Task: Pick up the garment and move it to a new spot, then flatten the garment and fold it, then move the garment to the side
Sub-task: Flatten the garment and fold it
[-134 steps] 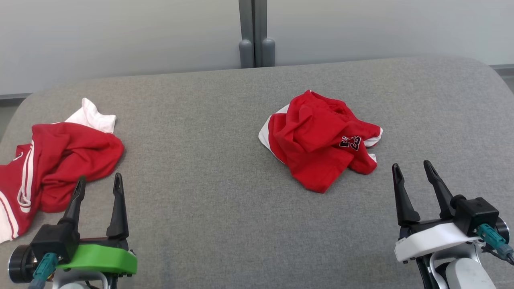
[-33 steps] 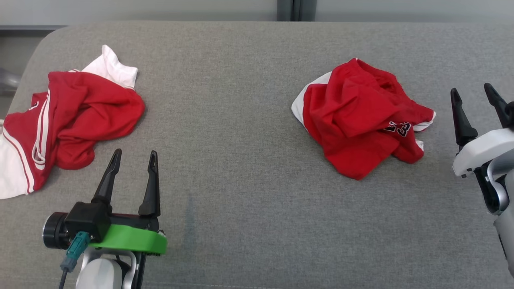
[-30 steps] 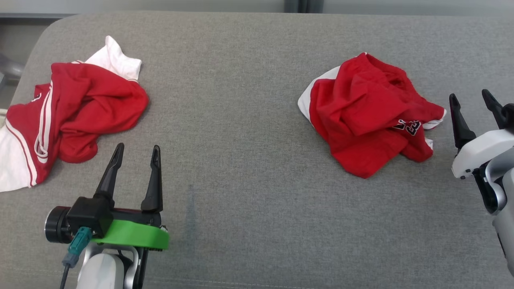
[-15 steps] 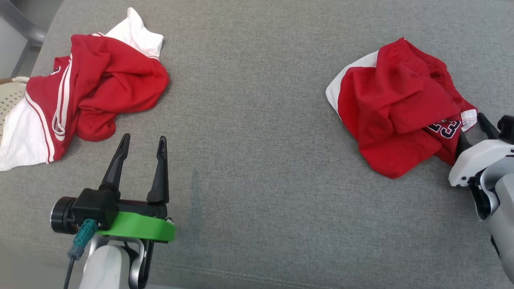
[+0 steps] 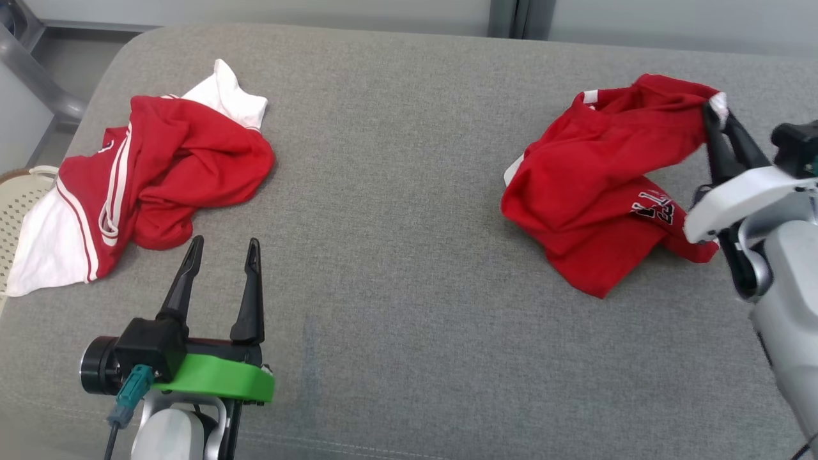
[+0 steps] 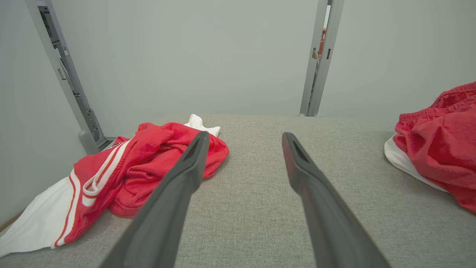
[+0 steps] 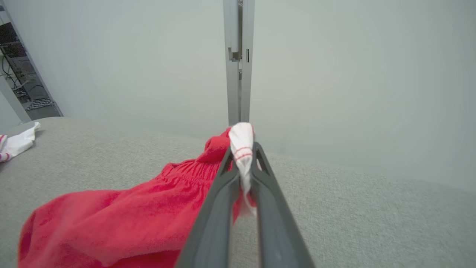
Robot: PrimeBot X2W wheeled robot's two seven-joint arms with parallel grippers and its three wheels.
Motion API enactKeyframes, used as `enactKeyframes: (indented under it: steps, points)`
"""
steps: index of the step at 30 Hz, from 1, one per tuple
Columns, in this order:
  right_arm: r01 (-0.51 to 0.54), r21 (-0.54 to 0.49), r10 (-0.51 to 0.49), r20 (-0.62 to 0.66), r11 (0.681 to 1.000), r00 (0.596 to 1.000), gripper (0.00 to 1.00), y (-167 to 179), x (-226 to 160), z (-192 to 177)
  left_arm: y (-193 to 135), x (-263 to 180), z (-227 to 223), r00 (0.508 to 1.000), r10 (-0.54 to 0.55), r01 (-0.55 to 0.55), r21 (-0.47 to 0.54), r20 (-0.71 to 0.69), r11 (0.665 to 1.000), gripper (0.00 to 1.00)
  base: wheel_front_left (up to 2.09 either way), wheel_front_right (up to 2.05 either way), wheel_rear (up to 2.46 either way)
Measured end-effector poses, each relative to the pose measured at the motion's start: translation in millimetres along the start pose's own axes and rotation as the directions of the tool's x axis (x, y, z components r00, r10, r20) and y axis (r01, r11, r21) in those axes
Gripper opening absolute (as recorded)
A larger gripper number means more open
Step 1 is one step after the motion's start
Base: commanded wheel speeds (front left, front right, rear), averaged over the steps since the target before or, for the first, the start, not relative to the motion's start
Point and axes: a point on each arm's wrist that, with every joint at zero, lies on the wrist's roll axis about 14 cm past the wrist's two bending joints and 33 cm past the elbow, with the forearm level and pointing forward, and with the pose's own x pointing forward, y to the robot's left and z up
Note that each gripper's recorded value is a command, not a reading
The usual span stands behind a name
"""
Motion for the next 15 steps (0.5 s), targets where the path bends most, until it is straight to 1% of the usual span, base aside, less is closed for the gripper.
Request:
enactKeyframes:
  steps: [2, 5, 8, 12, 15]
  points:
    - [-0.061, -0.003, 0.061, 0.059, 0.998, 0.996, 0.00, 26.8, 3.7, 20.8, -0.5, -2.9, 3.7, 1.000, -0.001, 0.001, -0.002, 0.010, 1.000, 1.00, 0.00, 0.00, 0.00]
    - [-0.162, -0.007, 0.161, 0.139, 0.987, 0.977, 0.00, 72.5, 7.6, 50.7, 0.4, -8.4, 7.6, 1.000, 0.003, -0.002, -0.006, 0.021, 1.000, 1.00, 0.00, 0.00, 0.00]
    - [-0.290, -0.011, 0.287, 0.170, 0.957, 0.943, 0.00, 129.9, 5.0, 62.1, 2.1, -12.7, 11.0, 1.000, 0.008, -0.008, -0.007, 0.030, 1.000, 1.00, 0.00, 0.00, 0.00]
    - [-0.456, 0.012, 0.449, 0.158, 0.890, 0.880, 0.00, 207.9, -7.5, 55.6, 9.1, -18.9, 12.4, 0.999, 0.029, -0.029, -0.004, 0.031, 1.000, 1.00, 0.00, 0.00, 0.00]
    - [-0.547, 0.041, 0.542, 0.100, 0.836, 0.835, 0.00, 251.4, -24.5, 31.5, 12.5, -22.8, 13.4, 0.999, 0.041, -0.041, -0.002, 0.032, 0.999, 1.00, 0.00, 0.00, 0.00]
